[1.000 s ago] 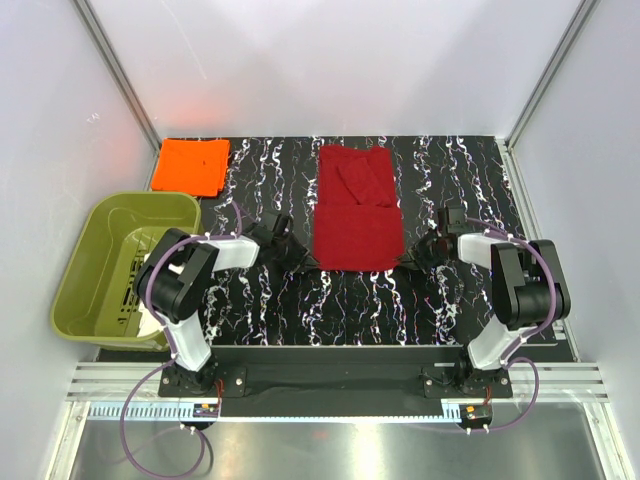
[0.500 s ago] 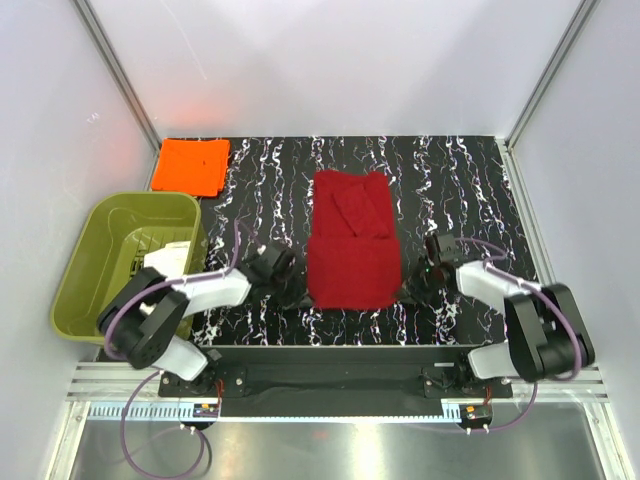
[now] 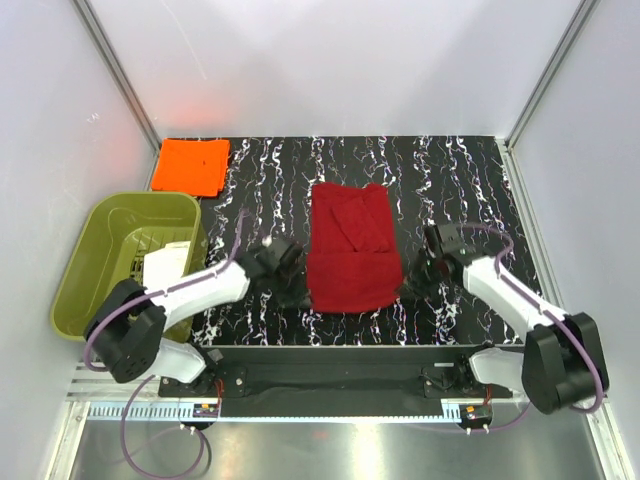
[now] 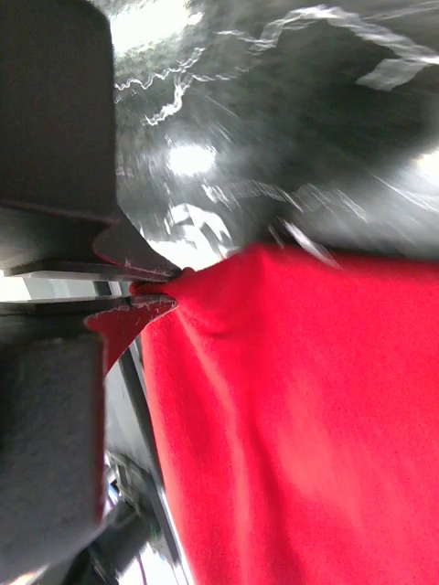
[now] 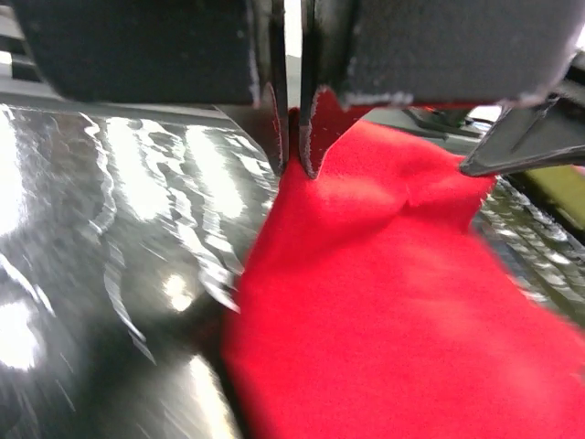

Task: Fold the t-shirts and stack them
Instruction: Fold the tshirt

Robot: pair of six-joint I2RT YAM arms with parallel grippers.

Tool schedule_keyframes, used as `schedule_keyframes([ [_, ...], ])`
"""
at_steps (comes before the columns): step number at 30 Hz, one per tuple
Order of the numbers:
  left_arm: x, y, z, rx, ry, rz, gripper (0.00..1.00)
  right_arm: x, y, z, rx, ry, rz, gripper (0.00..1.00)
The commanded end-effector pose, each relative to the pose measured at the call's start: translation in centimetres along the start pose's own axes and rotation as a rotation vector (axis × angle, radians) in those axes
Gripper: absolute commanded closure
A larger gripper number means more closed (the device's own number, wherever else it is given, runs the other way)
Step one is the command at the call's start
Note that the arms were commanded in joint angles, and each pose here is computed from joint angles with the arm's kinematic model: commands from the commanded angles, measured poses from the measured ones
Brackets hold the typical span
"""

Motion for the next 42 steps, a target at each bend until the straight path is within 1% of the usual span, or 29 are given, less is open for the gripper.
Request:
schedule_keyframes([
  [1,4.8,-3.3,-4.1,0.005,0.090,-0.132,1.00,5.5,-2.1,3.2,0.008,-0.155,-0.123,1.00],
  [2,6.3,-3.7,-4.5,0.000,0.069,-0.155,1.00,6.4,-2.2,3.9,0.014,-0.171,-0.126,1.00],
  [3,7.3,-4.1,-5.3,-0.015,0.085,-0.167,1.00,8.2,-2.4,5.3,0.026,-0.186,-0.142,1.00],
  [4,9.1,-4.6,-6.6,-0.036,0.070,-0.191,1.00,9.1,-2.5,5.9,0.032,-0.207,-0.147,1.00],
  [5,10.0,-4.8,-7.2,-0.041,0.068,-0.199,1.00,10.1,-2.5,6.4,0.036,-0.213,-0.158,1.00],
  [6,10.7,-4.8,-7.8,-0.053,0.083,-0.189,1.00,11.9,-2.4,7.4,0.042,-0.222,-0.169,1.00],
  [7,12.4,-4.5,-8.9,-0.063,0.071,-0.187,1.00,12.7,-2.3,7.7,0.047,-0.228,-0.163,1.00],
  [9,13.7,-4.2,-10.1,-0.082,0.088,-0.166,1.00,15.0,-1.7,8.8,0.056,-0.227,-0.156,1.00],
  [10,15.1,-3.9,-11.3,-0.095,0.088,-0.173,1.00,15.8,-1.6,9.0,0.065,-0.231,-0.153,1.00],
  [12,16.3,-3.6,-12.5,-0.110,0.100,-0.174,1.00,17.7,-1.1,9.8,0.072,-0.238,-0.160,1.00],
  [13,17.6,-3.4,-13.6,-0.128,0.100,-0.181,1.00,18.3,-1.0,10.0,0.078,-0.239,-0.160,1.00],
  [14,18.1,-3.2,-14.2,-0.138,0.103,-0.180,1.00,19.1,-0.8,9.8,0.078,-0.229,-0.158,1.00],
  [15,18.7,-2.2,-14.4,-0.136,0.101,-0.157,1.00,19.9,-0.6,10.1,0.080,-0.230,-0.158,1.00],
  [16,19.7,-2.8,-15.8,-0.173,0.106,-0.173,1.00,20.5,-0.5,10.1,0.087,-0.225,-0.156,1.00],
  [18,20.7,-2.4,-17.3,-0.205,0.114,-0.167,1.00,21.7,-0.3,9.8,0.101,-0.213,-0.153,1.00],
  [22,22.6,-2.6,-19.0,-0.271,0.130,-0.207,1.00,23.1,-0.4,10.1,0.139,-0.220,-0.160,1.00],
  [24,22.9,-2.8,-19.5,-0.291,0.130,-0.212,1.00,23.6,-0.7,10.6,0.174,-0.233,-0.159,1.00],
  [26,23.3,-3.2,-19.5,-0.301,0.128,-0.232,1.00,23.7,-0.9,10.8,0.183,-0.235,-0.161,1.00],
  [29,22.7,-3.3,-18.7,-0.293,0.122,-0.220,1.00,23.1,-0.9,10.4,0.176,-0.225,-0.141,1.00],
  [34,20.3,-3.0,-15.8,-0.266,0.086,-0.168,1.00,19.7,0.0,9.3,0.212,-0.168,-0.061,1.00],
  [35,19.5,-4.0,-15.6,-0.283,0.094,-0.173,1.00,18.2,0.1,8.5,0.207,-0.156,-0.035,1.00],
  [36,18.5,-3.1,-13.7,-0.244,0.088,-0.152,1.00,17.5,0.1,8.3,0.213,-0.152,-0.029,1.00],
  [38,17.2,-3.0,-11.8,-0.204,0.102,-0.144,1.00,15.7,0.2,7.6,0.214,-0.148,-0.003,0.99],
  [39,16.1,-3.0,-10.0,-0.179,0.103,-0.128,1.00,14.0,0.1,6.8,0.204,-0.141,0.023,0.99],
  [40,15.4,-3.0,-8.9,-0.159,0.102,-0.116,1.00,13.1,0.1,6.4,0.201,-0.140,0.035,0.98],
  [41,14.7,-3.6,-8.3,-0.160,0.119,-0.116,1.00,11.1,0.1,5.7,0.194,-0.138,0.061,0.97],
  [42,13.7,-2.9,-6.4,-0.124,0.114,-0.089,1.00,10.0,0.1,5.3,0.185,-0.131,0.079,0.96],
])
Point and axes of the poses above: each gripper's point midway between its finger pads, its own y axis out along the fingers, its own z axis along the line the jaws close on, x = y × z, the point moved 3 cm from there along -y, back along the fingers, and after that the axes turned 14 degrees about -y, right-handed, at the moved point
